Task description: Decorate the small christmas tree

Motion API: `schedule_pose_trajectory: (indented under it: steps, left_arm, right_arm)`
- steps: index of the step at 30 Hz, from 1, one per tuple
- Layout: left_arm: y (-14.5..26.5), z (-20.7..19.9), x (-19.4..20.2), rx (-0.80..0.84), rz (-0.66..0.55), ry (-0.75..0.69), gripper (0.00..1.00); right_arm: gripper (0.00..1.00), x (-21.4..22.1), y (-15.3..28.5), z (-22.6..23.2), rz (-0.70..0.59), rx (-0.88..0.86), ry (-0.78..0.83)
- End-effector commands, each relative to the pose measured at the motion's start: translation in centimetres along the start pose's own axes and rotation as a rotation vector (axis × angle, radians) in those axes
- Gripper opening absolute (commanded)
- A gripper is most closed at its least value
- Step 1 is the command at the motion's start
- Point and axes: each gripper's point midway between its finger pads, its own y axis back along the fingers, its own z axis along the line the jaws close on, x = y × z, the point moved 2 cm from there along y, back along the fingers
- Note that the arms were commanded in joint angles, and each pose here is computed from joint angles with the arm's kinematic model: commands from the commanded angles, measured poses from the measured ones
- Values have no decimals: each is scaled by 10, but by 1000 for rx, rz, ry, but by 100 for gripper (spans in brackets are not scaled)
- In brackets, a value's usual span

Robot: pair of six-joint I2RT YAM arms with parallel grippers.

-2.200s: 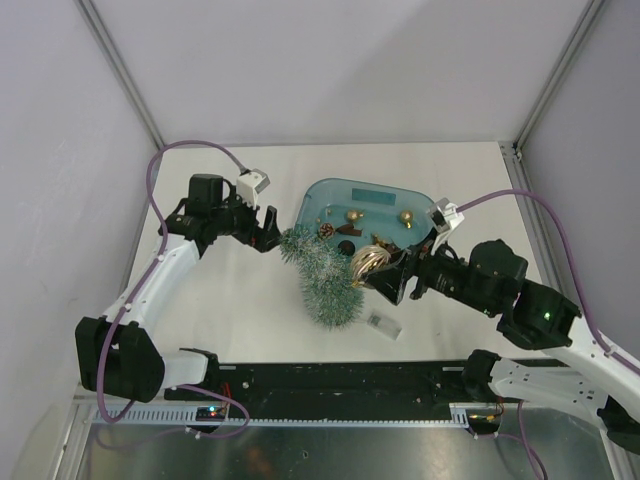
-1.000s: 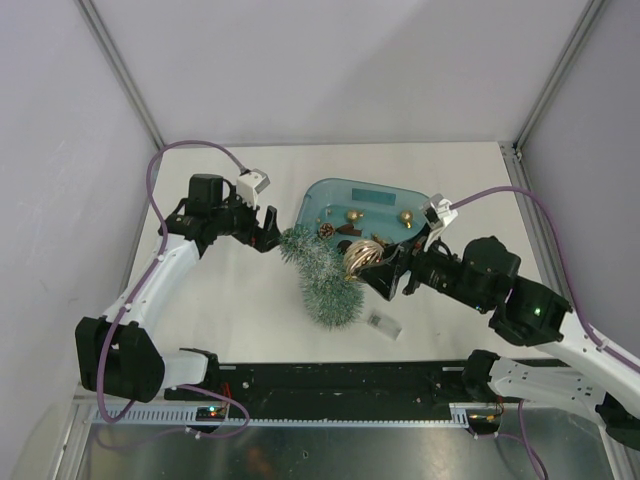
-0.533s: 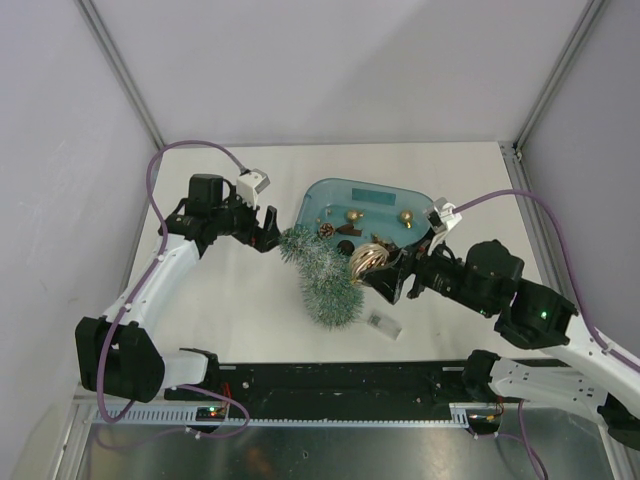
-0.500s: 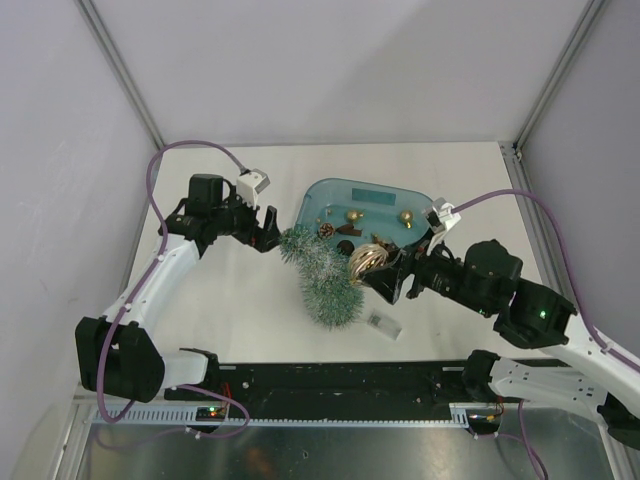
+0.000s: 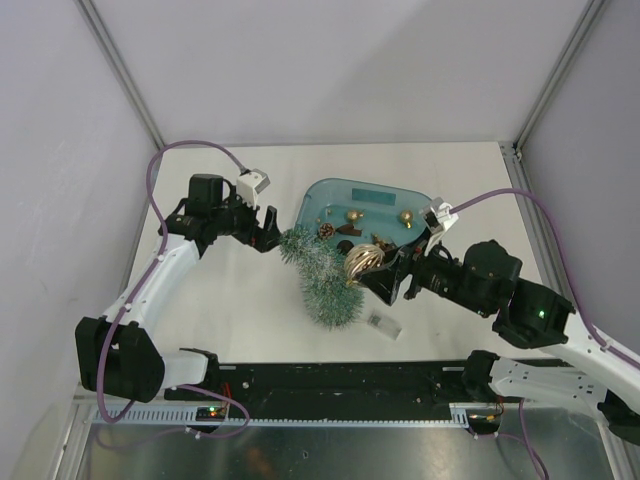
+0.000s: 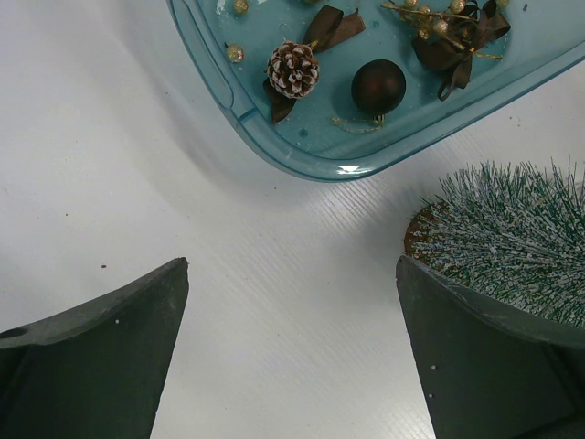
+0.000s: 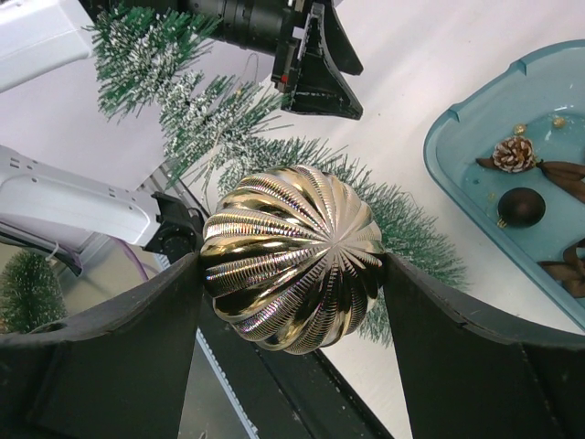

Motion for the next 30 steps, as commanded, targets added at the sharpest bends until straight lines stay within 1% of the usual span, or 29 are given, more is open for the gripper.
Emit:
schedule_pose_trajectory:
  steps: [1,15,21,30]
  left_arm:
    - [9,-7,-14,20,-49,-7,100]
    - [9,-7,-14,26,-50,-7,100]
    - [9,-8,-12,26,-47,-5,100]
    - [9,-8,-12,23,-48,-7,100]
  right_arm:
    - [45,-31,5,14,-93,-32,15]
    - [45,-30,5,22,-85,-59,21]
    - [44,-23,3,20,-53,-44,22]
    - [44,-36,7,33,-98,-99,21]
